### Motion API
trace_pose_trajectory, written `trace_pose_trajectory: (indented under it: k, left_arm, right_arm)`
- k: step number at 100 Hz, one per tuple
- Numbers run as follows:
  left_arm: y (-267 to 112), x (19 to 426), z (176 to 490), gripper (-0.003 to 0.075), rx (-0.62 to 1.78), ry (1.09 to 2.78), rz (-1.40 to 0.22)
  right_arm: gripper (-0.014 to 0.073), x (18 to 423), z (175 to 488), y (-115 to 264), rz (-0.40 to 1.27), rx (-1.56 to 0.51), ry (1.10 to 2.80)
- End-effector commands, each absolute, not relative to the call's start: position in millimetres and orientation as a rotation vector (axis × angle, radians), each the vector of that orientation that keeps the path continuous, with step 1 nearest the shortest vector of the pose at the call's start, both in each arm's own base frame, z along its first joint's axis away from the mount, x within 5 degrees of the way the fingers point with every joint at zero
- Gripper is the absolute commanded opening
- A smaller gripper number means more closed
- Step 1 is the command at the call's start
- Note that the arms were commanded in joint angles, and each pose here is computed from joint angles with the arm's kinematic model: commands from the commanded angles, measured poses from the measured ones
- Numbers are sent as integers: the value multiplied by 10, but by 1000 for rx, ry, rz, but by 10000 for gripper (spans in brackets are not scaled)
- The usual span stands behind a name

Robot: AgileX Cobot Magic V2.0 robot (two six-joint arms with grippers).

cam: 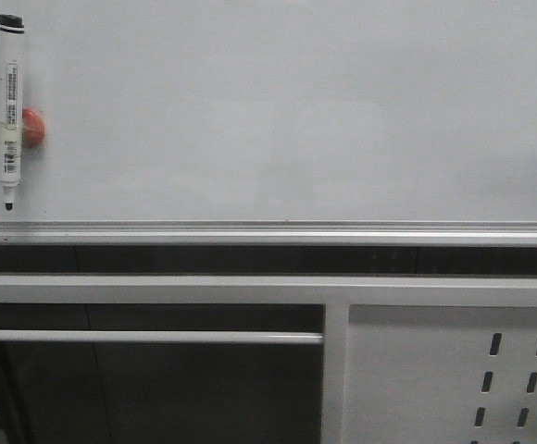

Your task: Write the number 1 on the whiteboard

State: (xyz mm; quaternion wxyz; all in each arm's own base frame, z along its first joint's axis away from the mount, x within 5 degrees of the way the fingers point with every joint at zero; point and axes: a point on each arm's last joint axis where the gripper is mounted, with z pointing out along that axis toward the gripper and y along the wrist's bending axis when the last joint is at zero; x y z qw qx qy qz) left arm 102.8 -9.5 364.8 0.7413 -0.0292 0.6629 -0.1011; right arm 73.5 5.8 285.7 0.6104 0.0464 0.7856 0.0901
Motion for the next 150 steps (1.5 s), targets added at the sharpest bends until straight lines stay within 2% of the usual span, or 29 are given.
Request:
trace_pose_trajectory:
  k: [1,19,32,61,80,95,117,131,150]
  left_arm:
    - [-176,1156,3851,-18,-13,1334,-278]
    - [-373,1455,3736,-18,117,1380,-305]
    - [-472,1563,3506,-18,154,1423,-344]
    - [-506,1426,2905,-18,183,1337,-427]
    - [-502,1374,2569,-18,186,1417,-442]
    - [-538,1381,2486,-18,216,1382,-468]
    - [-656,1497,2251,-18,328,1468,-493]
    - [-670,1532,2112,-18,283,1449,-550]
    - [-641,1631,1871,-17,217,1464,-523]
  right_arm:
    - [-71,801,3012,82,195,49,1777]
    - [-71,834,2983,95,196,39,1807]
    - [-71,834,2983,95,196,39,1807]
    - [-71,835,2983,95,194,37,1807]
    - [-71,835,2983,95,194,37,1807]
    - [-71,836,2970,95,194,37,1811]
    - [-71,838,2951,97,199,41,1817]
    - [-71,836,2950,110,236,62,1819]
    - [-71,835,2950,113,246,69,1820]
